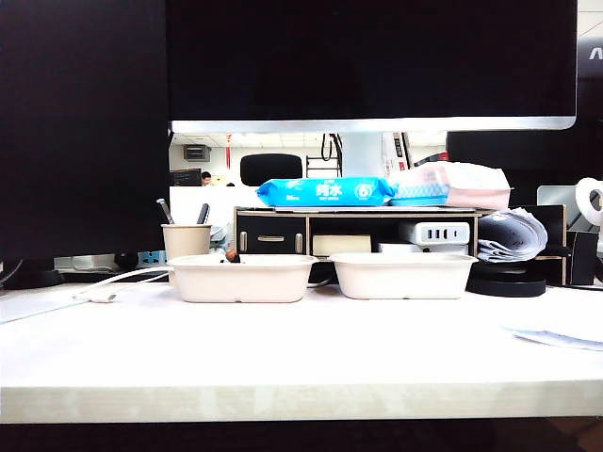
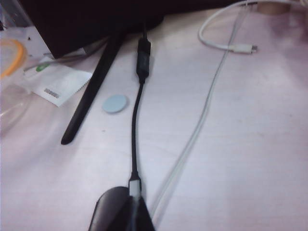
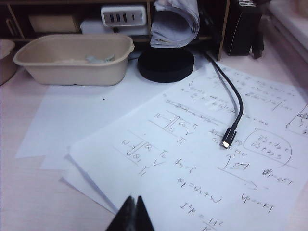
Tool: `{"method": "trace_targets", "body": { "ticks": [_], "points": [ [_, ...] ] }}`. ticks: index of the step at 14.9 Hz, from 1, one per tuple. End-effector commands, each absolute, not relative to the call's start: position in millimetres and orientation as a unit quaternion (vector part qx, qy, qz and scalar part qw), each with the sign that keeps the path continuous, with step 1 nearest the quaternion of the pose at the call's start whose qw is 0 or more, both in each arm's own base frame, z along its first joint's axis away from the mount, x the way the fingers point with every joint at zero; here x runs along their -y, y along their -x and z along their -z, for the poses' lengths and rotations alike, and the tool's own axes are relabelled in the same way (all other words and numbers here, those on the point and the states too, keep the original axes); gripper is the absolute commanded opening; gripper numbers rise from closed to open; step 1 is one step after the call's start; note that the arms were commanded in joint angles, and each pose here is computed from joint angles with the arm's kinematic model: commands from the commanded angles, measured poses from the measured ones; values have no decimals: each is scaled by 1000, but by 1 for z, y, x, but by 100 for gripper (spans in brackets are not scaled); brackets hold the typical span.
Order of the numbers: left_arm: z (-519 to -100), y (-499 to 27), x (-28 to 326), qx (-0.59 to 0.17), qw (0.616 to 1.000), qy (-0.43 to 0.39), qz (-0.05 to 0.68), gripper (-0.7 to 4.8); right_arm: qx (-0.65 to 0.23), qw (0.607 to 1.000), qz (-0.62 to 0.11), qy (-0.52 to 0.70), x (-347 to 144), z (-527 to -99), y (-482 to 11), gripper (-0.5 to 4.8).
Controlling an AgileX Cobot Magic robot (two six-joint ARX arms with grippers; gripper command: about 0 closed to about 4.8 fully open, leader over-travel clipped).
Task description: Put the dolls with similar sizes into the same paper box, while dolls with different sizes go into separate paper boxes.
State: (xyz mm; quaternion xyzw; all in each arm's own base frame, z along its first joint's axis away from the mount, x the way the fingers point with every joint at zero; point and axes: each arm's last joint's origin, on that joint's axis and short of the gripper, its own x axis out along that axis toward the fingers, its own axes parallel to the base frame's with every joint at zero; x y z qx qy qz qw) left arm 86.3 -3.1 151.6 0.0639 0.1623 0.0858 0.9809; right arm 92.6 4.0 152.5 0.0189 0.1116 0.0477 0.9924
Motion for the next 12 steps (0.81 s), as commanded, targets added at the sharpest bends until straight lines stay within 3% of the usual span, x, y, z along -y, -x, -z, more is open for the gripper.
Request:
{"method": "trace_targets", "body": {
  "ticks": [1,3,7,10,12],
  "points": [
    [-151,-88,-3,-155,981,-51,-108,-2,-87,995,-49,-19,-4,-150,-95,-7],
    [-151,-87,-16,-154,972,-39,-173,-2,-83,995,-48,-19,-4,-150,-96,-7],
    [-151,-86,-21,-156,966,-33,-204,-2,-80,995,-49,-19,-4,-150,-96,-7],
    [-151,-86,-21,-156,967,-33,-198,-2,-84,995,-46,-19,-4,-149,-96,-7],
    [-160,-90,-16,-106,989,-21,-106,-2,-74,996,-47,-19,-4,-151,-96,-7]
  ]
}}
